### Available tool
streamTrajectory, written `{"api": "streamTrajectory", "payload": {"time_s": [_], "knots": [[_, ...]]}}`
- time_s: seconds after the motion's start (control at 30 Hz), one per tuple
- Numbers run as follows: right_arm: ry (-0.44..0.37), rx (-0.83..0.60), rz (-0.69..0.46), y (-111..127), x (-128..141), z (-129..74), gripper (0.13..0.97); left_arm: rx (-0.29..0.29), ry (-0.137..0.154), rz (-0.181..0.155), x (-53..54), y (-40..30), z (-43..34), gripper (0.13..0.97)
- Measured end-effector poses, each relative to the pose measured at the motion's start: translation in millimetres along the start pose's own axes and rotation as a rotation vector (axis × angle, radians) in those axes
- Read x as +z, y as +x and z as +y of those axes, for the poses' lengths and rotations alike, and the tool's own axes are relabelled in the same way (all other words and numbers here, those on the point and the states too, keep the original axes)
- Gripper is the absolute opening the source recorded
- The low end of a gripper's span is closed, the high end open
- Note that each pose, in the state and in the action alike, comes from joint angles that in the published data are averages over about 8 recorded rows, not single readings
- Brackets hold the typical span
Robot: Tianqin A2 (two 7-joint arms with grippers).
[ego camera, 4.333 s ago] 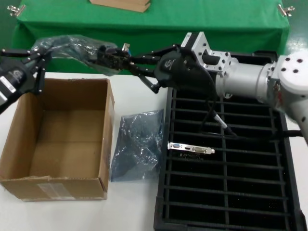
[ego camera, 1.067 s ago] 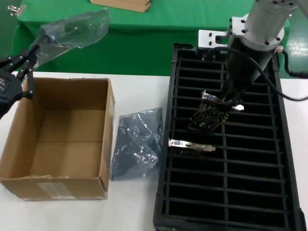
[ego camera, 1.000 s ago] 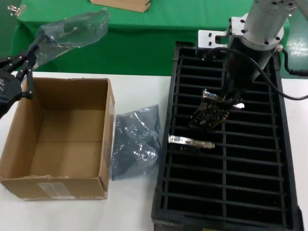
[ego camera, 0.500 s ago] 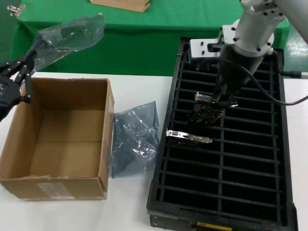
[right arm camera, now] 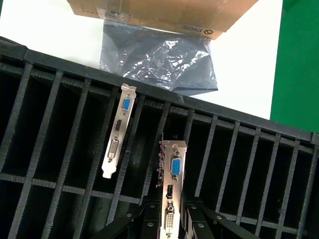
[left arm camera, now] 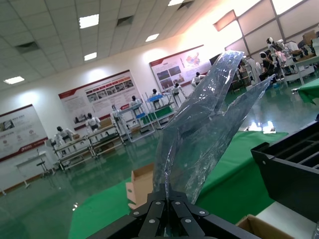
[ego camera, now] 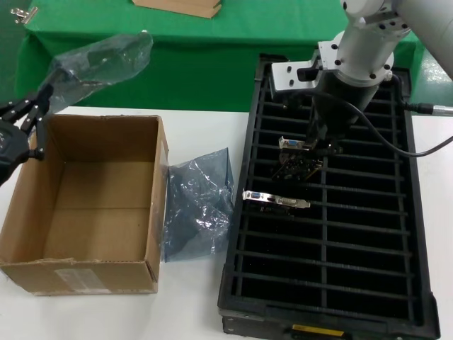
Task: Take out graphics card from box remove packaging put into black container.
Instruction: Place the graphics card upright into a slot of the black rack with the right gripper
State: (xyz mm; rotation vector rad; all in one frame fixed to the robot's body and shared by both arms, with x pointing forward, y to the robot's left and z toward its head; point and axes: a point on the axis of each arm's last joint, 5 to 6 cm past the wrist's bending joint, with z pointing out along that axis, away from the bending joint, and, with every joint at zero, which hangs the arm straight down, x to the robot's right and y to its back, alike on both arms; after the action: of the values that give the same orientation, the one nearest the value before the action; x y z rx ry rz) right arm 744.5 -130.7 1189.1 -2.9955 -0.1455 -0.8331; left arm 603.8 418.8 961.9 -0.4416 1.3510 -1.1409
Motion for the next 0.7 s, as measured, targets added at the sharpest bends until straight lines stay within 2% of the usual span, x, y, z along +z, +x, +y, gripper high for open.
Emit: {"api": "streamTrajectory", "payload": {"time_s": [0.3, 0.6, 0.7], "knots": [[0.006, -0.023, 0.026, 0.1, 2.1, -2.9, 0.212, -0.006, -0.017, 0.003, -5.5, -0.9, 6.1, 0.139], [0.019, -0.039, 0.037, -0.7, 3.2, -7.7, 0.297, -0.008, -0.029, 0.003, -9.9, -1.2, 9.6, 0.139], [0.019, -0.044, 0.042, -0.8, 3.2, -9.0, 0.353, -0.02, -0.032, 0.001, -11.4, -2.0, 10.4, 0.139]]}}
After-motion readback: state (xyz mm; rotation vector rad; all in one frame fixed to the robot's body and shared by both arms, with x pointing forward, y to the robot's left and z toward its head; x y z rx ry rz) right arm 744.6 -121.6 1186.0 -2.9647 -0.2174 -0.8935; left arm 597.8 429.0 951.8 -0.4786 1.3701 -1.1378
